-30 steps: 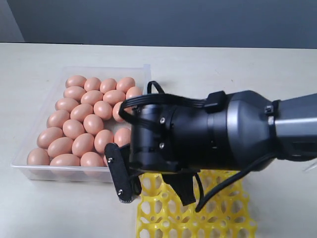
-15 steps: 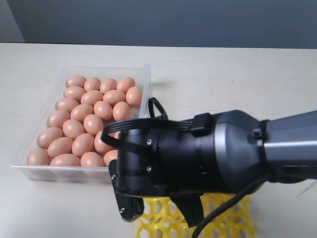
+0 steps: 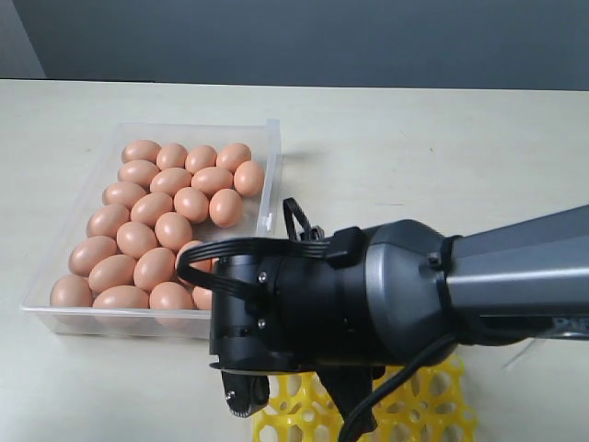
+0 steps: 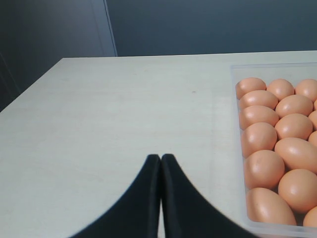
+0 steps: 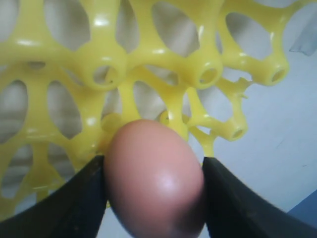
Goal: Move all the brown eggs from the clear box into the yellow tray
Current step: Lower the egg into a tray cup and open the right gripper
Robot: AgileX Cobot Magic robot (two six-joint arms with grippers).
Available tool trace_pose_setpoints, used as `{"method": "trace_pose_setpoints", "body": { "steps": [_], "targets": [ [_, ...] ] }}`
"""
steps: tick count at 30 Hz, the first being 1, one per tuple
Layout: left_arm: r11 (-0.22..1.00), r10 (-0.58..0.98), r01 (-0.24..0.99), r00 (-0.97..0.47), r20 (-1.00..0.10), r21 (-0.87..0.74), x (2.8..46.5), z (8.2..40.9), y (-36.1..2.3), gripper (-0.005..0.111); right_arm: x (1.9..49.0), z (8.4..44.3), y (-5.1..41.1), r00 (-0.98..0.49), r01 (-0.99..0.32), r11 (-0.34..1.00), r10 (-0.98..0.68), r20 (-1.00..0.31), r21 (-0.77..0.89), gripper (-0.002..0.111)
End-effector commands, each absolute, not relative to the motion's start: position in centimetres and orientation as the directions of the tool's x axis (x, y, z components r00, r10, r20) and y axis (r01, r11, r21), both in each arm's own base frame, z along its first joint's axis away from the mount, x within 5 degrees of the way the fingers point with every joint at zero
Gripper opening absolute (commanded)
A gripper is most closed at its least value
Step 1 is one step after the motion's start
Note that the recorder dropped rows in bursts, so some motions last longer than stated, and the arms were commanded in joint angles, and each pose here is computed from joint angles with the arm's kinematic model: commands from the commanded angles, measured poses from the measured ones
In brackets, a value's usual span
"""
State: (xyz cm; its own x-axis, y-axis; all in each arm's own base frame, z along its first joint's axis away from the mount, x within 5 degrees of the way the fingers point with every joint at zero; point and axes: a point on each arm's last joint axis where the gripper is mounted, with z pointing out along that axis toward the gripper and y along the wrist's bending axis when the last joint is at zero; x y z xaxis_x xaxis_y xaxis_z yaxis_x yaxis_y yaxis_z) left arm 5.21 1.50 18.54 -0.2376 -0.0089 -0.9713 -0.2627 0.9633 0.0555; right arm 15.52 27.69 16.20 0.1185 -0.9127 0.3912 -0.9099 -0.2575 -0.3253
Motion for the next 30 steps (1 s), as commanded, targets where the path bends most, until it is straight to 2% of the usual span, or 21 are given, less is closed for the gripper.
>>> {"method": "trace_pose_setpoints", "body": {
  "steps": [1,10,17,30],
  "targets": [
    [0.964,-0.005,-0.259,-0.226,-0.974,0.055,5.22,18.53,1.47,0.0,15.56,16.21,27.62,0.107,-0.909,-0.251,-0.912,0.396,-0.332,0.028],
    [0.964,-0.005,-0.259,-0.226,-0.974,0.055,5.22,18.53,1.47,0.0,15.33,16.1,27.62,0.103,-0.92,-0.235,-0.916,0.388,-0.312,0.028],
    [0.964,-0.005,-0.259,-0.226,-0.974,0.055,5.22,18.53,1.47,0.0,15.45,16.15,27.62,0.109,-0.914,-0.247,-0.913,0.394,-0.321,0.045],
    [0.964,-0.005,-0.259,-0.226,-0.974,0.055,5.22,18.53,1.47,0.0,15.59,15.75,27.71,0.111,-0.912,-0.259,-0.903,0.414,-0.319,0.045]
  ]
}}
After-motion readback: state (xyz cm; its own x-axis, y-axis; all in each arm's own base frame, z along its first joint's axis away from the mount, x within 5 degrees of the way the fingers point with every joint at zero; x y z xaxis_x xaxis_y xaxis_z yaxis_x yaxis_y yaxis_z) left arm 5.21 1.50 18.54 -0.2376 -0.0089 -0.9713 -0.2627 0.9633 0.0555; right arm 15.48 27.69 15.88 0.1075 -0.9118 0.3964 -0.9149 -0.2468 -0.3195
